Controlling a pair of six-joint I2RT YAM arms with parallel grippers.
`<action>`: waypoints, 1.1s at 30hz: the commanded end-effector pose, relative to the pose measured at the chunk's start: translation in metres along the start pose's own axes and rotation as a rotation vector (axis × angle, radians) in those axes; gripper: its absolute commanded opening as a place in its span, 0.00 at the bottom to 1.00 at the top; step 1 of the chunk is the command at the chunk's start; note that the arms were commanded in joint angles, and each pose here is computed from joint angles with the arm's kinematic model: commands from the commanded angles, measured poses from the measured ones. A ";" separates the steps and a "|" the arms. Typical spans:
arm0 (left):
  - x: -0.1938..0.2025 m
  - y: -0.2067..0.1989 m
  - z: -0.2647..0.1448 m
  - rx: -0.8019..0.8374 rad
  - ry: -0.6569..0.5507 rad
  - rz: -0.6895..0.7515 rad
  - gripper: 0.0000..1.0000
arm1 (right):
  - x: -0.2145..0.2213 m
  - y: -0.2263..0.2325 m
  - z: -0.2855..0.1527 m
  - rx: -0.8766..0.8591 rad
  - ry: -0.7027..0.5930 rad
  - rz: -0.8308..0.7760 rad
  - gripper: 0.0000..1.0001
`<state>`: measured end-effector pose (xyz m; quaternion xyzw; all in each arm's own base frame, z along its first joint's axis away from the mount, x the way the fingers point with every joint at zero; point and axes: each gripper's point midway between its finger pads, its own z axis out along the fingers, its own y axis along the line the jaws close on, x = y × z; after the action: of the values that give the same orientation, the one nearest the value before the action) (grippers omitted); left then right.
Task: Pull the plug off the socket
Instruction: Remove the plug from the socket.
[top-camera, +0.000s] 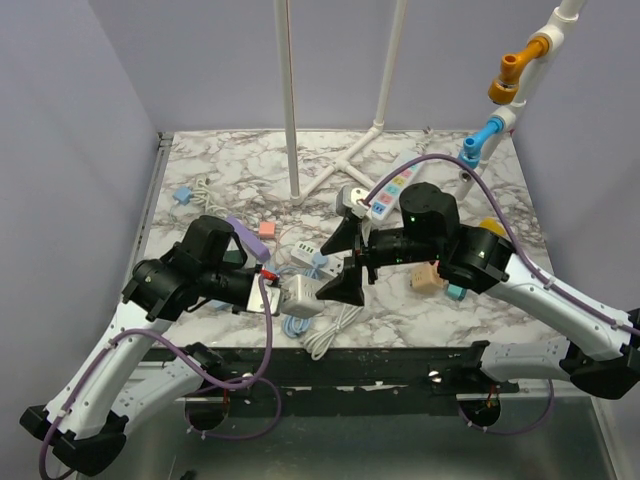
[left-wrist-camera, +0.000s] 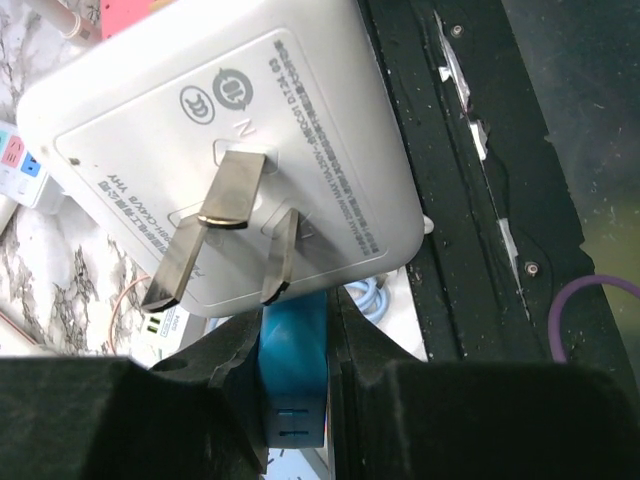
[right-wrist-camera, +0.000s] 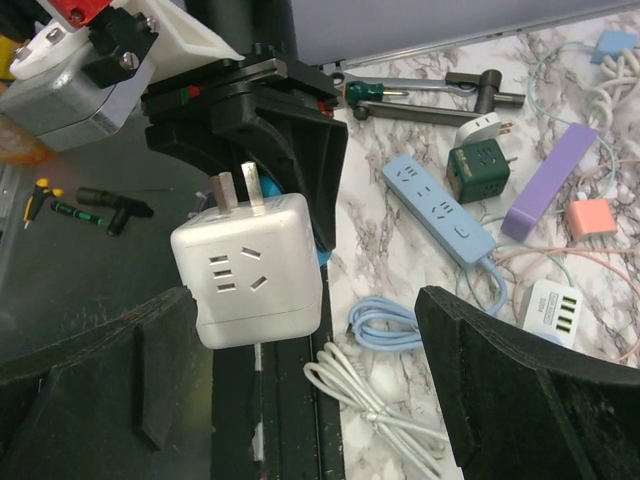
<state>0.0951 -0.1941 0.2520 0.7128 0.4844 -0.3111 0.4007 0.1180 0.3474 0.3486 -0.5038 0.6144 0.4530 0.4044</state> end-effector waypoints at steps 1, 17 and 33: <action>-0.010 0.002 -0.005 0.008 -0.002 0.080 0.00 | 0.000 0.016 -0.001 -0.096 0.003 -0.027 1.00; -0.010 0.015 -0.002 0.042 0.046 0.058 0.00 | 0.010 0.024 0.026 -0.135 0.044 -0.106 1.00; -0.008 0.020 -0.002 0.030 0.065 0.079 0.00 | 0.035 0.014 0.055 -0.051 0.123 -0.133 0.51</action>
<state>0.1103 -0.1979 0.2519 0.7376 0.4882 -0.2902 0.3653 0.0949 0.3878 0.2995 -0.5816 0.5916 0.4212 0.3665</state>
